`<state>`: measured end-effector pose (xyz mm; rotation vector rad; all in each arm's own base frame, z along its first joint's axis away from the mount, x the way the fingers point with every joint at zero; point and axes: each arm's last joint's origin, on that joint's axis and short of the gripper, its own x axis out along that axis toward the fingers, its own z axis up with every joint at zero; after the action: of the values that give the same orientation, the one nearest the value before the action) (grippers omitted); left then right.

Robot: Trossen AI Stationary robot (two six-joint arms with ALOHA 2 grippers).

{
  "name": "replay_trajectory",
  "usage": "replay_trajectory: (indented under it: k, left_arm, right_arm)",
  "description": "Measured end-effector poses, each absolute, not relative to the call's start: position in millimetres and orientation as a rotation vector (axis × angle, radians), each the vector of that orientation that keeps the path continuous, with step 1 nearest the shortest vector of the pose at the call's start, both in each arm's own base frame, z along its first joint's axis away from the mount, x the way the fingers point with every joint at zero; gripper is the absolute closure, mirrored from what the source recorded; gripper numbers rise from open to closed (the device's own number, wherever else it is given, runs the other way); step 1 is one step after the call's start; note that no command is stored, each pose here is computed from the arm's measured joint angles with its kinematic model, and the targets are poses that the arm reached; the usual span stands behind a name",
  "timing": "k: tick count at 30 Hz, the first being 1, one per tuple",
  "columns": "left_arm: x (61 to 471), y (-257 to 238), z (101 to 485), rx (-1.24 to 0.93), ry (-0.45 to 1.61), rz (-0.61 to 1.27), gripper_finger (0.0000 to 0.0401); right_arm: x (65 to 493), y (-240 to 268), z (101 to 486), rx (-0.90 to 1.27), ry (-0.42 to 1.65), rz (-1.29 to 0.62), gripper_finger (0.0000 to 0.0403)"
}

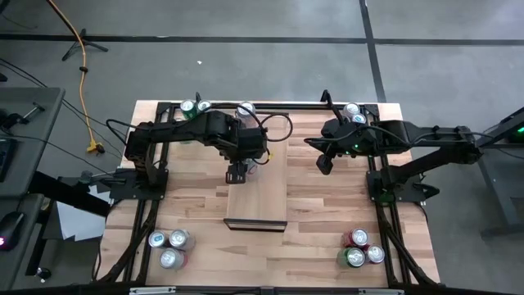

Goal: Place canned beverage on shelf
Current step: Put the silver soda can on the shelf

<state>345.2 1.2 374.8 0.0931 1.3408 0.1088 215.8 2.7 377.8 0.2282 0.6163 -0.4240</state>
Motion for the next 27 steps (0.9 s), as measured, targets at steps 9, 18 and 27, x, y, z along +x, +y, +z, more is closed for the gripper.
replay_trajectory:
  k: [9,18,27]
  left_arm:
    - [345.3,1.4,374.5,0.085,1.339,0.128,0.0181]
    - [345.2,1.6,374.5,0.108,1.343,0.107,0.0181]
    - [344.7,1.6,373.8,0.104,1.351,0.11,0.0144]
  right_arm:
    - [215.8,2.7,377.8,0.228,0.616,-0.424,0.0403]
    - [215.8,2.7,377.8,0.228,0.616,-0.424,0.0403]
    - [215.8,2.7,377.8,0.228,0.616,-0.424,0.0403]
